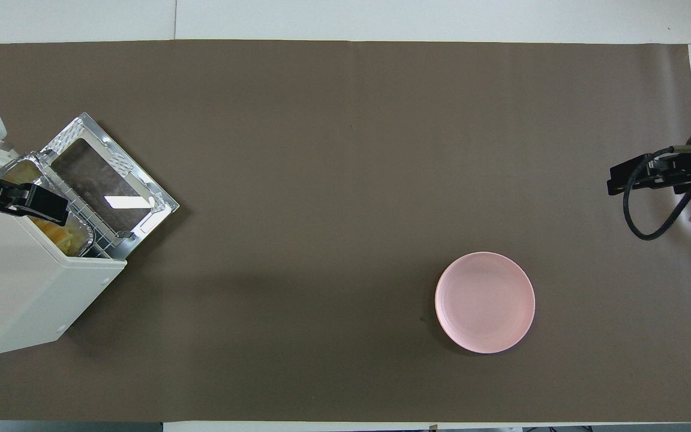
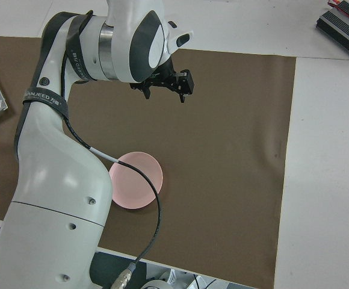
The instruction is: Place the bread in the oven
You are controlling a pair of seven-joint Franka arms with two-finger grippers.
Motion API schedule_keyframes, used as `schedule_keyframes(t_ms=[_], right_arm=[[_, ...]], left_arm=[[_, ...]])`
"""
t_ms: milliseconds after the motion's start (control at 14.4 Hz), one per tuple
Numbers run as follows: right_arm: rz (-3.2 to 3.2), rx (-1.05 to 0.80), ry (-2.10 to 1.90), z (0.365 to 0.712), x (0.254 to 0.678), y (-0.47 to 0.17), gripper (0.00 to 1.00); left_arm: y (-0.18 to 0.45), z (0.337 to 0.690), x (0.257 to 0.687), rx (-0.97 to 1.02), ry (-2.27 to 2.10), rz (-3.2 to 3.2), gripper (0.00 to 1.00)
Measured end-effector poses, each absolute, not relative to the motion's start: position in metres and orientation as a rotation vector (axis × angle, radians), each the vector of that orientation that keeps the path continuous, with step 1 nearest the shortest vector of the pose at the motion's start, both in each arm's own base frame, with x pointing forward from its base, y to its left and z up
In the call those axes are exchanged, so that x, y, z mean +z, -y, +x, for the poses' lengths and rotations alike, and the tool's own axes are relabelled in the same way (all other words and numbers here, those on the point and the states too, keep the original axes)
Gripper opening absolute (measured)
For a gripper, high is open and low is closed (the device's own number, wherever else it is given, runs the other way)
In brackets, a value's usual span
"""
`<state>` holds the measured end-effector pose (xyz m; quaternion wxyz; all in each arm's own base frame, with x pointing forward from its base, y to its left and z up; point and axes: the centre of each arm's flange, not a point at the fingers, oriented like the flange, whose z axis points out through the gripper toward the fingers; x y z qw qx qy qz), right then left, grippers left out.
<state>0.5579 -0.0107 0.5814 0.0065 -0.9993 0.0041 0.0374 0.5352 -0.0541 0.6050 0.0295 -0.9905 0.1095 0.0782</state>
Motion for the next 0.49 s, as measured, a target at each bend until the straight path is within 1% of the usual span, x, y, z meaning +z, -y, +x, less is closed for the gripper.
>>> schedule_keyframes(t_ms=[347, 485], right_arm=[[-3.126, 0.117, -0.013, 0.5579, 0.5814, 0.0107, 1.00], [-3.126, 0.117, -0.013, 0.5579, 0.5814, 0.0107, 1.00]], left_arm=[[0.0492, 0.5358, 0.6060, 0.232, -0.324, -3.058, 1.00], [0.0489, 0.5383, 0.6074, 0.199, -0.323, -3.060, 1.00]])
